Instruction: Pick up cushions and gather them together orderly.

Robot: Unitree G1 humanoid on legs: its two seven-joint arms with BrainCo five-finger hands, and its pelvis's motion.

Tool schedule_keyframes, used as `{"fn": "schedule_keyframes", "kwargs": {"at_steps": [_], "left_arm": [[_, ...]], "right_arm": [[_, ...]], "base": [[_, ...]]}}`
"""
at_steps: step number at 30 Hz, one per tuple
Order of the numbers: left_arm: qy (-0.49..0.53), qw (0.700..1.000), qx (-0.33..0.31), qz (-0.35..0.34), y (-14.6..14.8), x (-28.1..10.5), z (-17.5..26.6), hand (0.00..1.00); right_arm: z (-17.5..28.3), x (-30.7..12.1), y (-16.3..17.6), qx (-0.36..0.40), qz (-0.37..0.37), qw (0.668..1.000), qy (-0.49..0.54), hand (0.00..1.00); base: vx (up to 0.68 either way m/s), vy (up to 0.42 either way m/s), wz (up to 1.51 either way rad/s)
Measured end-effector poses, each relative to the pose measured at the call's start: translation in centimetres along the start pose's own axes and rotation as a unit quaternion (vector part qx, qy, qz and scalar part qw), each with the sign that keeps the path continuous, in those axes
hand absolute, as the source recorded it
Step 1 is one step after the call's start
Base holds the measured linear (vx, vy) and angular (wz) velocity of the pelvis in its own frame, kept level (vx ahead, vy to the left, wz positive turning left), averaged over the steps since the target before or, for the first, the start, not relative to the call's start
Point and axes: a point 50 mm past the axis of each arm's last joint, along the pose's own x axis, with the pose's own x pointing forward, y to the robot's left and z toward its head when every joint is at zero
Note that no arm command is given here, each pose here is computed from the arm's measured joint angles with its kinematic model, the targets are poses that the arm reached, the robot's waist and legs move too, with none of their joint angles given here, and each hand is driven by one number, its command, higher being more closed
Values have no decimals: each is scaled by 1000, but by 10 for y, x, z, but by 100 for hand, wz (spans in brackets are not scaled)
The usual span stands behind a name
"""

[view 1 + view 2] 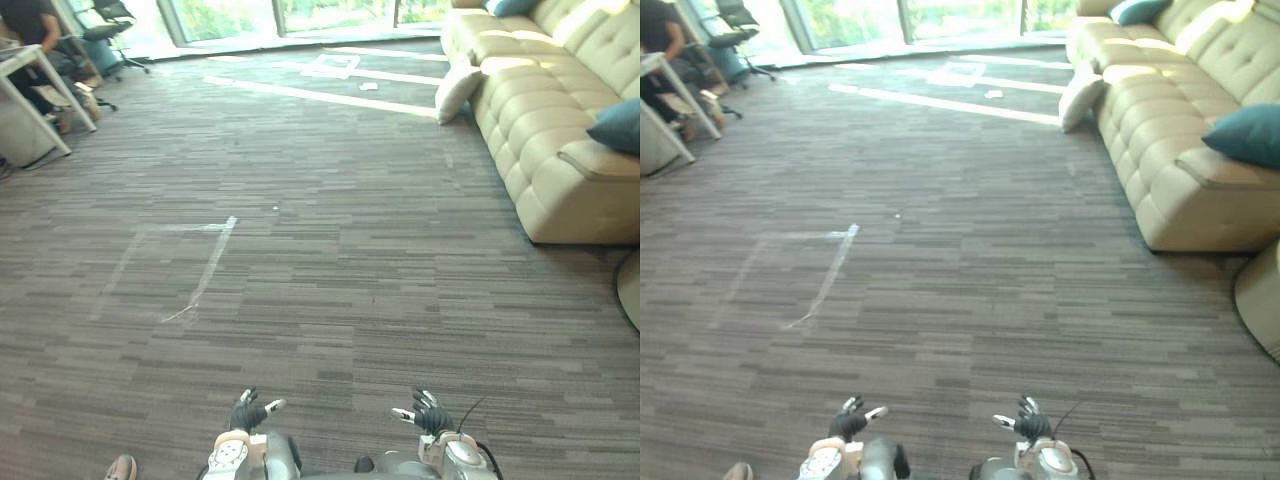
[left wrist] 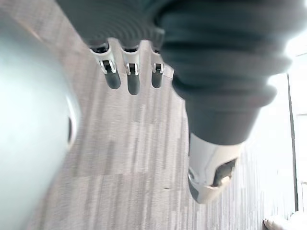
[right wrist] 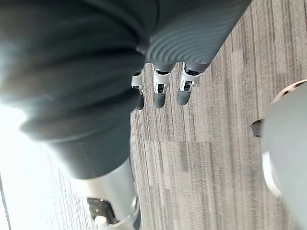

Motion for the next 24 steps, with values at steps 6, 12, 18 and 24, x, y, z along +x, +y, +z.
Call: {"fn": "schedule_keyframes", "kwargs": {"at_steps": [6,12,18,24], "left_arm": [[2,1000,4,13,11,0,0,0],[35,999,35,14,18,0,-10,0],[50,998,45,-2,10,-3,-19,0],[55,998,29,-27,-12,-4,-23,0]], "right_arm": [[-17,-6,6,0,6,1000,21,0],[-11,-5,2,-9,8,1000,9,0],[11,1,1,-19,13,999,-30,0],[20,2,-11,-12,-6,999,-40,0]], "base": [[607,260,-68],[689,201,9],[684,-53,16],[709,-192,26]]}}
